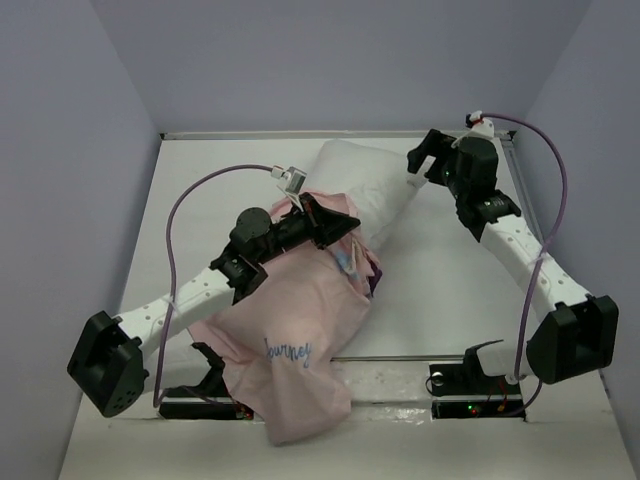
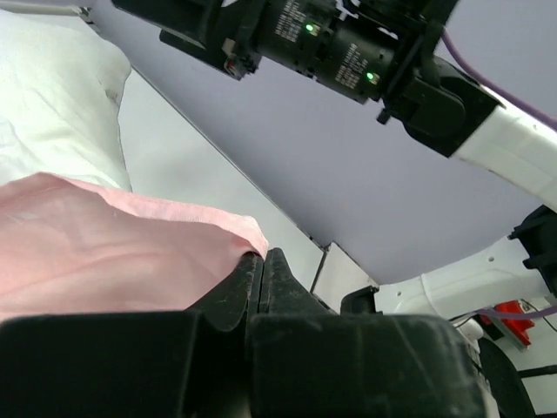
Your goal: Put the pillow into the pillowcase
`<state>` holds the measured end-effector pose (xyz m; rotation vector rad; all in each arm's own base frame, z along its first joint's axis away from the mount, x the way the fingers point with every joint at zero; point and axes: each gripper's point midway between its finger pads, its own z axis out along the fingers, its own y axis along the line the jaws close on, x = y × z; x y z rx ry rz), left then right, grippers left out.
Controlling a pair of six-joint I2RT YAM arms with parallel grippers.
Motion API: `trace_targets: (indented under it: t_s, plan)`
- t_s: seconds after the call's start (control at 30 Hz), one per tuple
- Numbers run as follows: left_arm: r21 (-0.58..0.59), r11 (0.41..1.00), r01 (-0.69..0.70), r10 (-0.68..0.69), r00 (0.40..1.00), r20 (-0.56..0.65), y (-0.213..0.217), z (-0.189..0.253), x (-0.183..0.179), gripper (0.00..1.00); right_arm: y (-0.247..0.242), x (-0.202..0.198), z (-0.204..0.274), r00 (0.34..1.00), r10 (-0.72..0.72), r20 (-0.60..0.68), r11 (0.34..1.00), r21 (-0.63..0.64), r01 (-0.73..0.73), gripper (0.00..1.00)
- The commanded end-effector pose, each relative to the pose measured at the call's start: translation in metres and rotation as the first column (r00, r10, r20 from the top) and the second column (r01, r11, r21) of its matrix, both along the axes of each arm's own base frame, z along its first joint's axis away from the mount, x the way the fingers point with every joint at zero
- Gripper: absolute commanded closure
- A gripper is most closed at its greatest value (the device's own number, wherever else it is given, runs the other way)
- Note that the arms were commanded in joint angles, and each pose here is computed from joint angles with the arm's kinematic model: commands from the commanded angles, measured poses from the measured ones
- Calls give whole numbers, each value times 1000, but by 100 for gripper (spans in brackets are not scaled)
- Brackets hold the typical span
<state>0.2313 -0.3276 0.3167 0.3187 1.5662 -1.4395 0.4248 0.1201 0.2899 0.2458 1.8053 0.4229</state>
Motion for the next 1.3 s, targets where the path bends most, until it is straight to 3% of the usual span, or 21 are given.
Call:
trace_targets:
  t_s: [0.0, 0.07, 0.17, 0.23, 0.27, 0.33, 0.37, 0.4, 0.43, 0.47, 0.53, 0.57, 0.6, 0.67, 0.7, 0.8, 0.83, 0.9, 1.0, 1.17, 1.27]
  plan:
    - [-89, 993, 82, -71, 989, 127, -11, 56, -1, 100, -33, 24, -50, 986, -51, -159, 993, -109, 33, 3]
    - [-68, 993, 93, -84, 989, 119, -18, 53, 4, 100, -59, 40, -65, 976, -94, -195, 993, -84, 78, 0]
    - [-45, 994, 99, -92, 987, 129, -31, 58, 17, 100, -26, 42, -91, 953, 122, -278, 992, 23, -120, 0]
    - [-56, 993, 108, -99, 984, 152, -37, 73, 23, 100, 9, 33, -98, 912, 323, -253, 945, 149, -293, 1]
    - [-54, 991, 120, -110, 982, 156, -40, 75, 25, 100, 20, 29, -104, 891, 375, -258, 921, 215, -325, 9]
    - [-53, 990, 129, -119, 978, 170, -53, 86, 37, 100, 65, -5, -91, 772, 629, -95, 748, 346, -566, 33]
    - [-29, 991, 132, -126, 980, 154, -58, 84, 43, 100, 77, -21, -82, 751, 658, -57, 695, 429, -577, 75]
    - [-9, 992, 129, -125, 978, 168, -64, 86, 51, 100, 84, -34, -74, 739, 674, -8, 673, 420, -609, 93]
    - [2, 990, 140, -138, 976, 170, -75, 94, 62, 100, 91, -57, -60, 736, 676, 41, 670, 381, -637, 100]
    - [28, 987, 156, -158, 977, 146, -88, 80, 75, 100, 90, -64, -53, 755, 653, 55, 692, 362, -625, 100]
    - [5, 984, 178, -176, 963, 204, -100, 119, 83, 100, 86, -87, -36, 772, 630, 90, 707, 344, -618, 100]
    - [40, 979, 199, -202, 967, 152, -114, 100, 95, 100, 78, -110, -20, 792, 597, 127, 731, 320, -603, 100]
    - [4, 978, 210, -206, 953, 224, -115, 139, 94, 100, 77, -122, -14, 796, 589, 138, 741, 302, -600, 100]
    - [34, 974, 224, -226, 958, 178, -134, 130, 110, 100, 72, -147, 0, 811, 559, 175, 766, 265, -585, 100]
    - [-17, 973, 230, -217, 939, 266, -131, 180, 103, 100, 74, -154, 1, 806, 562, 187, 761, 266, -592, 100]
    - [14, 957, 290, -285, 927, 243, -165, 182, 95, 100, 104, -169, -14, 774, 613, 155, 723, 285, -630, 100]
    - [6, 955, 298, -284, 905, 317, -155, 225, 71, 100, 112, -168, -20, 785, 603, 139, 738, 276, -616, 100]
    - [25, 943, 331, -320, 888, 331, -167, 227, 45, 100, 133, -162, -36, 802, 589, 97, 764, 256, -592, 100]
    - [125, 961, 245, -274, 884, 378, -161, 228, 24, 100, 131, -146, -48, 856, 512, 65, 811, 293, -507, 100]
    - [185, 978, 102, -170, 900, 401, -120, 249, 8, 100, 97, -133, -20, 926, 338, 166, 896, 243, -371, 100]
    - [191, 982, 5, -87, 900, 426, -96, 265, -2, 100, 86, -130, 22, 915, 287, 283, 911, 213, -352, 100]
